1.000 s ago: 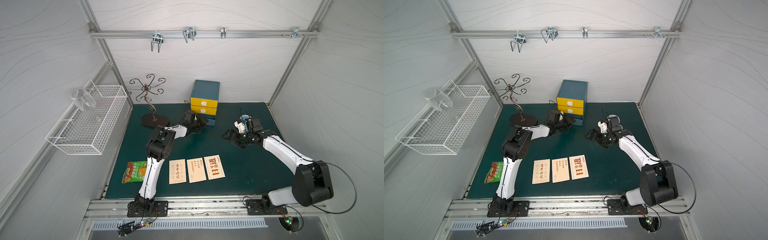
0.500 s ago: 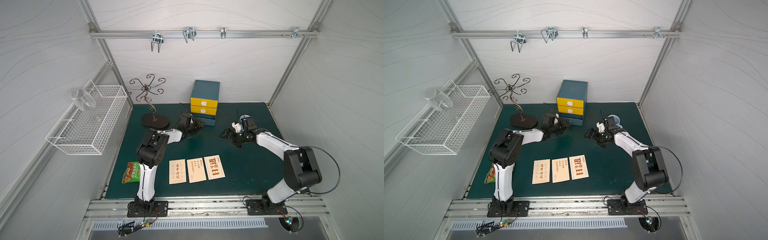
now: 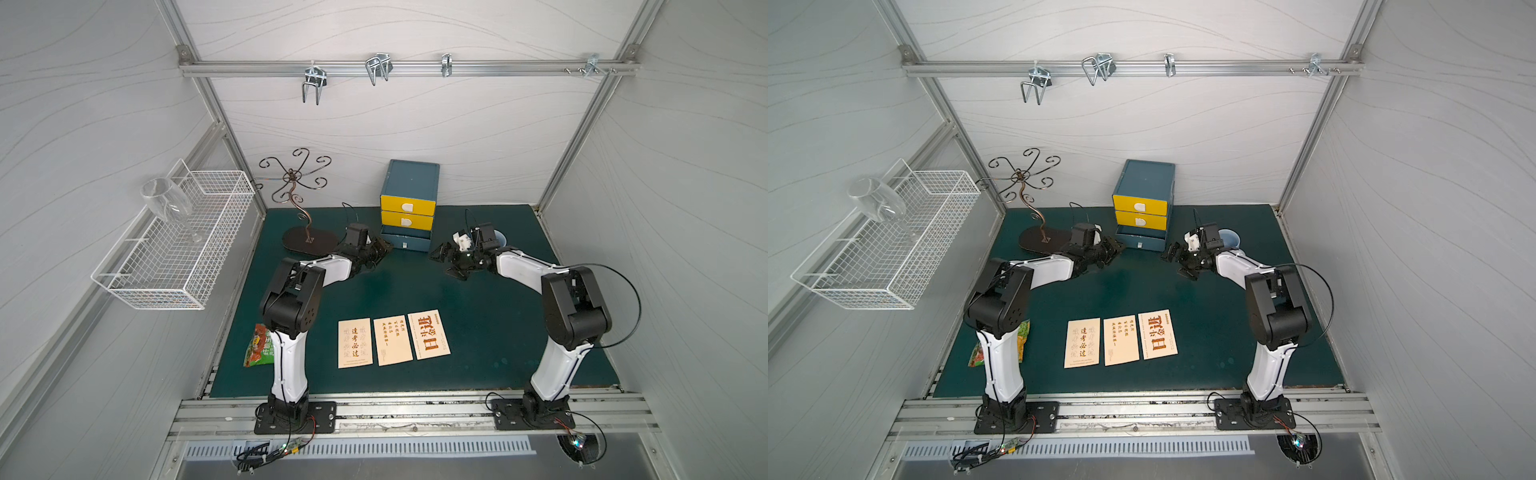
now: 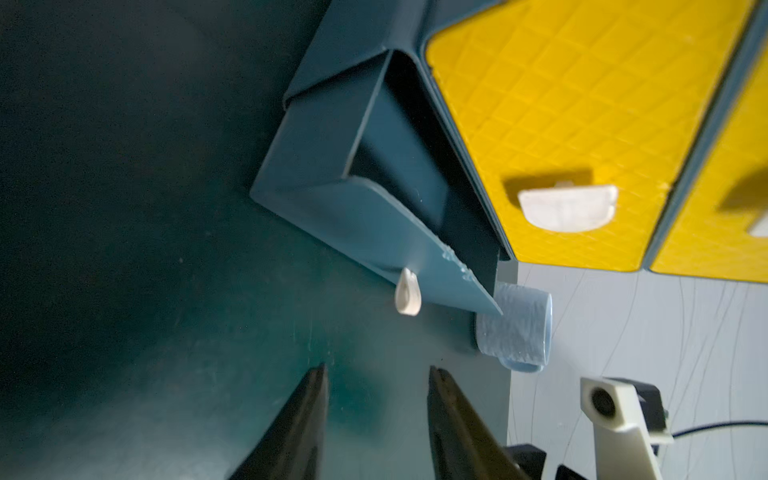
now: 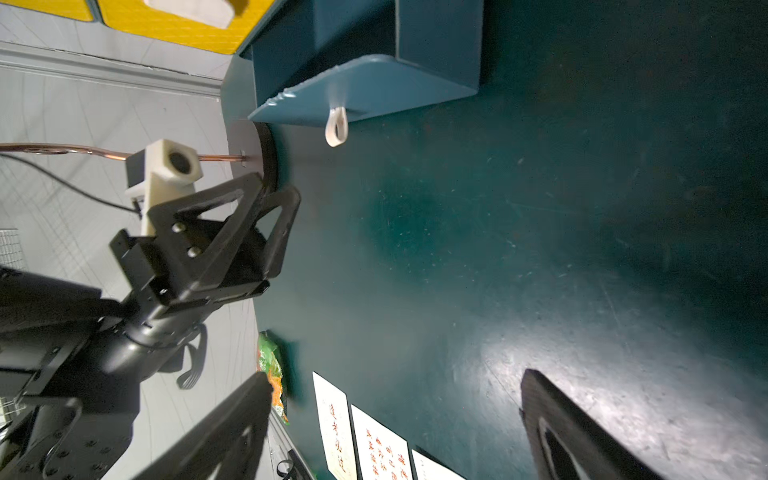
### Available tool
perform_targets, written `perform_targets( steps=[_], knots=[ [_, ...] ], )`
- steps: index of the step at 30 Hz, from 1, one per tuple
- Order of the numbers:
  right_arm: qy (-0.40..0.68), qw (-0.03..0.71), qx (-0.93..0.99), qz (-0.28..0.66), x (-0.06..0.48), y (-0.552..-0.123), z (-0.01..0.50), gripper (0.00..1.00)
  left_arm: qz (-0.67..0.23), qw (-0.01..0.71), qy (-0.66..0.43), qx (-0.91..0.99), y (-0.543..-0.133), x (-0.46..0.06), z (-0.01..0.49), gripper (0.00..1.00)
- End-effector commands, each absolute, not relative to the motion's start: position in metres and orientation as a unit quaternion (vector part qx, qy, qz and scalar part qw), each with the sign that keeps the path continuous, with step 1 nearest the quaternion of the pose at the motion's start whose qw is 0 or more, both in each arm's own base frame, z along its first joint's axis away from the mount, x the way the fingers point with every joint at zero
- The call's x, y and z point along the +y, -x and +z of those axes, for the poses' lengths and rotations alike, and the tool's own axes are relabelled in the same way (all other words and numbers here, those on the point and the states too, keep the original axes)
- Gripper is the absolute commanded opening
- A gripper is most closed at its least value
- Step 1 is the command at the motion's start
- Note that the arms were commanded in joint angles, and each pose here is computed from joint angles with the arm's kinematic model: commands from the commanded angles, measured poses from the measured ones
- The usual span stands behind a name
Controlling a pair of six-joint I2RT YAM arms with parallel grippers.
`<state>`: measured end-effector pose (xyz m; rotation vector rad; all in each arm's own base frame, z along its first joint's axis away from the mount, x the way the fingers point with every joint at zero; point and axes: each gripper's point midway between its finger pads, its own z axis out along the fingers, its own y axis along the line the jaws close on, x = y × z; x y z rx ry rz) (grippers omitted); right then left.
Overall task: Take the postcards out of the drawer
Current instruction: Close the drawer in the storage box.
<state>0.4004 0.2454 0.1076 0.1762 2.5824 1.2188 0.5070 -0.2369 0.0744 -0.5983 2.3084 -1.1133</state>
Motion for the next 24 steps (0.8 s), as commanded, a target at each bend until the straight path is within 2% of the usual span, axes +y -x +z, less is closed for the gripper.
perform_targets(
  steps=[1,24],
  knots=[
    [-0.058,0.140,0.889,0.431,0.251,-0.401,0.114,0.95,-0.419,0.260,0.228,0.840,-0.529,-0.241,0.076,0.44],
    [-0.068,0.144,0.891,0.425,0.238,-0.388,0.117,0.99,-0.449,0.269,0.255,0.813,-0.588,-0.250,0.071,0.45]
  ],
)
